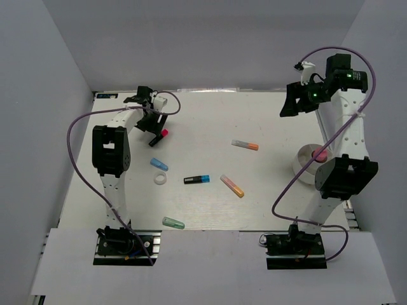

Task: Sort the stationery into containers
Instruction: Pick up the pen from the center of the board.

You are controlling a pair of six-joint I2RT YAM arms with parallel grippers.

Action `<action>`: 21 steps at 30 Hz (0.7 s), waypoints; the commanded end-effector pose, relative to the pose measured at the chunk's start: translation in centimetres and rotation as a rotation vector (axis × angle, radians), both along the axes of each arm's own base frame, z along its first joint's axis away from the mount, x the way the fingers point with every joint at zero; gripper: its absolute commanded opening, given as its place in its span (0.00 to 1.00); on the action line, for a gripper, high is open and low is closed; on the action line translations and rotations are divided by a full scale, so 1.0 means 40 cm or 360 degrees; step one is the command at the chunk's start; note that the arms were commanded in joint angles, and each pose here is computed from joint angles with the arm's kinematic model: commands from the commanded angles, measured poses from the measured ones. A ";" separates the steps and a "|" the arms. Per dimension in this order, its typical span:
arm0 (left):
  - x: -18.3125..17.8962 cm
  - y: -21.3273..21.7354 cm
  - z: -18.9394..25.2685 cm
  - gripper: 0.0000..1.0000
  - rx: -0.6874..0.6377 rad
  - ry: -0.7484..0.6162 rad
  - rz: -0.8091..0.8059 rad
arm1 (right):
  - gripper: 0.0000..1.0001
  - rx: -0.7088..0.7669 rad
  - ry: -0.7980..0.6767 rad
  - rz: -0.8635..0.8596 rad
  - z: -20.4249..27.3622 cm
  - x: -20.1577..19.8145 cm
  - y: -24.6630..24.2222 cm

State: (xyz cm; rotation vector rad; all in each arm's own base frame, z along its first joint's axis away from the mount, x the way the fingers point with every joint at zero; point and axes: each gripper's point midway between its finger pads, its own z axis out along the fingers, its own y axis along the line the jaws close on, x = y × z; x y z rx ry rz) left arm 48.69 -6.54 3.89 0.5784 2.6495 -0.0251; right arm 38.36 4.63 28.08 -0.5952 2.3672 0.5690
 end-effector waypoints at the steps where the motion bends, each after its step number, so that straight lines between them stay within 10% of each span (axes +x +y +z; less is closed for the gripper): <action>1: 0.013 -0.006 0.056 0.84 -0.0048 -0.0052 -0.0104 | 0.73 0.0096 -0.0023 0.0092 0.026 0.004 0.068; 14: -0.105 -0.046 -0.031 0.72 -0.0250 0.0123 -0.0198 | 0.73 0.0114 0.0061 0.0237 -0.022 0.017 0.209; 21: -0.127 -0.108 0.017 0.34 -0.0375 -0.0010 -0.0272 | 0.74 0.0242 0.0117 0.0123 -0.015 0.029 0.242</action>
